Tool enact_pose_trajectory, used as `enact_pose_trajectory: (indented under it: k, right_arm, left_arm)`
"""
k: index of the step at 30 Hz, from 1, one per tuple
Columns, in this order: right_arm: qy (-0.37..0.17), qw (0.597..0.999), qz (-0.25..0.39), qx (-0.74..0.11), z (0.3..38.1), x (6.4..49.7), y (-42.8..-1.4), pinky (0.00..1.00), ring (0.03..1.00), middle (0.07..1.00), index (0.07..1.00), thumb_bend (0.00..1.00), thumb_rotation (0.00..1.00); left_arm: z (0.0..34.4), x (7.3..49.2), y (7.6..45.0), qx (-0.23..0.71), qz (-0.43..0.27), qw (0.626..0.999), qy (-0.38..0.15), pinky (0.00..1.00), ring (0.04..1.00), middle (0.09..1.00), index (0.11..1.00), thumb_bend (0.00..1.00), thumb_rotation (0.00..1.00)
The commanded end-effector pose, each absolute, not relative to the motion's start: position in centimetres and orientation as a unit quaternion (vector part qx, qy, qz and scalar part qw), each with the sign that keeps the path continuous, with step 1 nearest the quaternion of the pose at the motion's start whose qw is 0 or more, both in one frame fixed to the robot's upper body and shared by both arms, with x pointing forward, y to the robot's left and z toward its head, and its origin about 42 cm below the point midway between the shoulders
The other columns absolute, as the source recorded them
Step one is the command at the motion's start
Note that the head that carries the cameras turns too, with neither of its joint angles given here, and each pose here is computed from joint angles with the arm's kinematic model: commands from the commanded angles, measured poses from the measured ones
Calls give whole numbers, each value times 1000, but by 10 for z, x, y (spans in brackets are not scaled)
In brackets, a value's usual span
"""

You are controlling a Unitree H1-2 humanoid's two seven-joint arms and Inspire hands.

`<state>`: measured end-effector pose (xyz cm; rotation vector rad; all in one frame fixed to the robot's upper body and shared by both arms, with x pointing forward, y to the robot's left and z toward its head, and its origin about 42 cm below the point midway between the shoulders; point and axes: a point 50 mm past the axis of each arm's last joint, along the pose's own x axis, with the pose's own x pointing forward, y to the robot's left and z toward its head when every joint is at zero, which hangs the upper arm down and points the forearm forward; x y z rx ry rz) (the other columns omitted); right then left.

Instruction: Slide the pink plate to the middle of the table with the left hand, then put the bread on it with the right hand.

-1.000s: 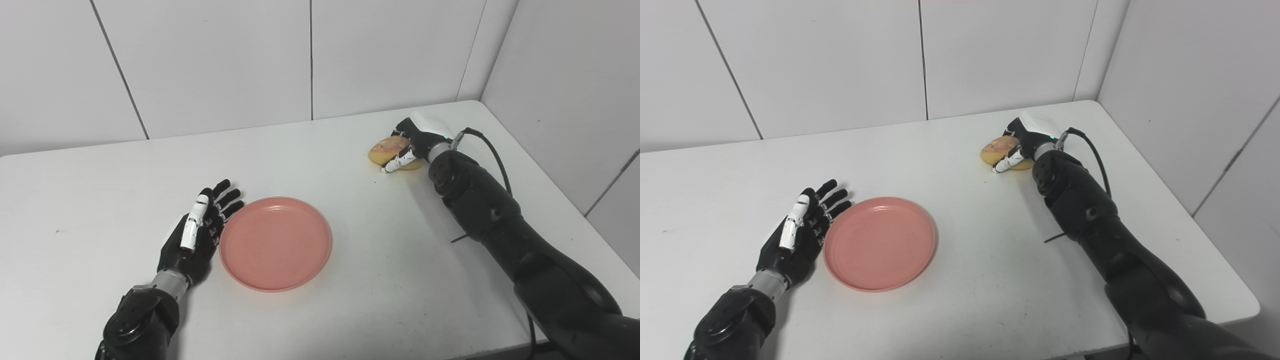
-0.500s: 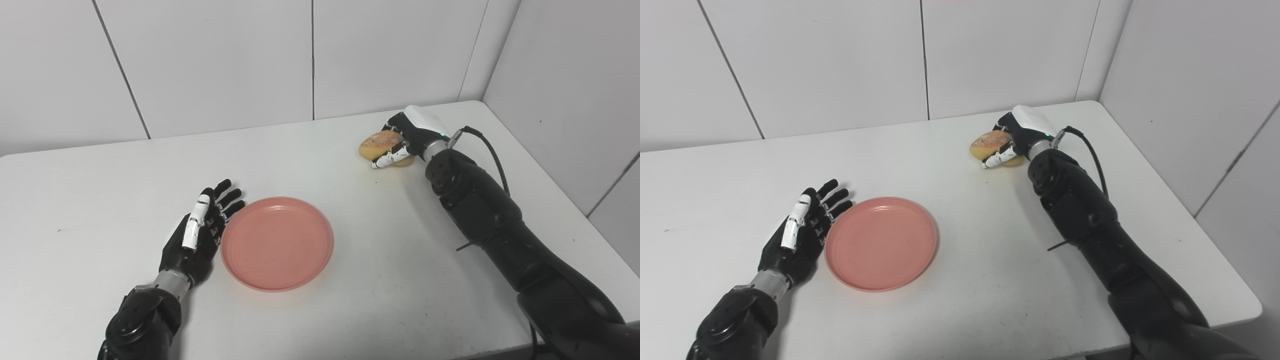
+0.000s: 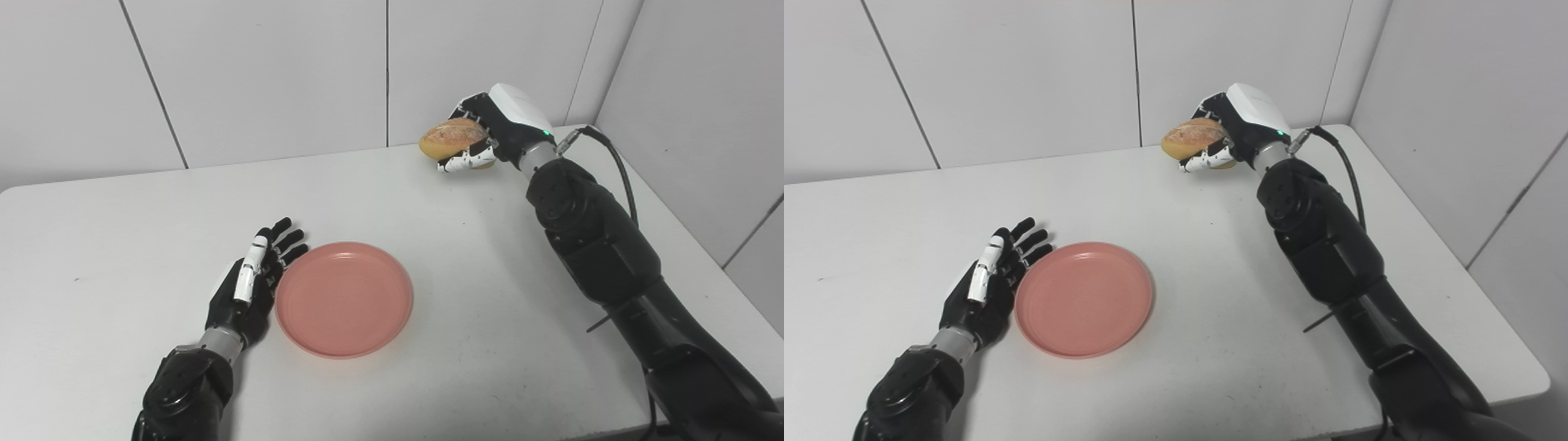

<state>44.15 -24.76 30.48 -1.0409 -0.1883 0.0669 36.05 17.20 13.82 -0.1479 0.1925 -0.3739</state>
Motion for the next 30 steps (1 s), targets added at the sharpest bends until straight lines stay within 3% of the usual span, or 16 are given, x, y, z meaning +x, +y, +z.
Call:
enact_pose_trajectory:
  k: [1, 17, 30]
  right_arm:
    - [-136, 854, 32, -501, 334, 433, -236, 300, 364, 434, 486, 492, 143]
    - [-197, 832, 150, -497, 307, 389, -154, 282, 348, 419, 484, 499, 130]
    - [-205, 825, 206, -485, 274, 380, -125, 313, 394, 475, 490, 497, 134]
  left_arm:
    - [130, 361, 160, -67, -190, 973, 117, 895, 892, 904, 907, 325, 1000]
    - [128, 367, 132, -50, -172, 980, 89, 894, 893, 908, 910, 337, 1000]
    - [133, 369, 122, -62, -133, 987, 61, 923, 911, 927, 917, 326, 1000]
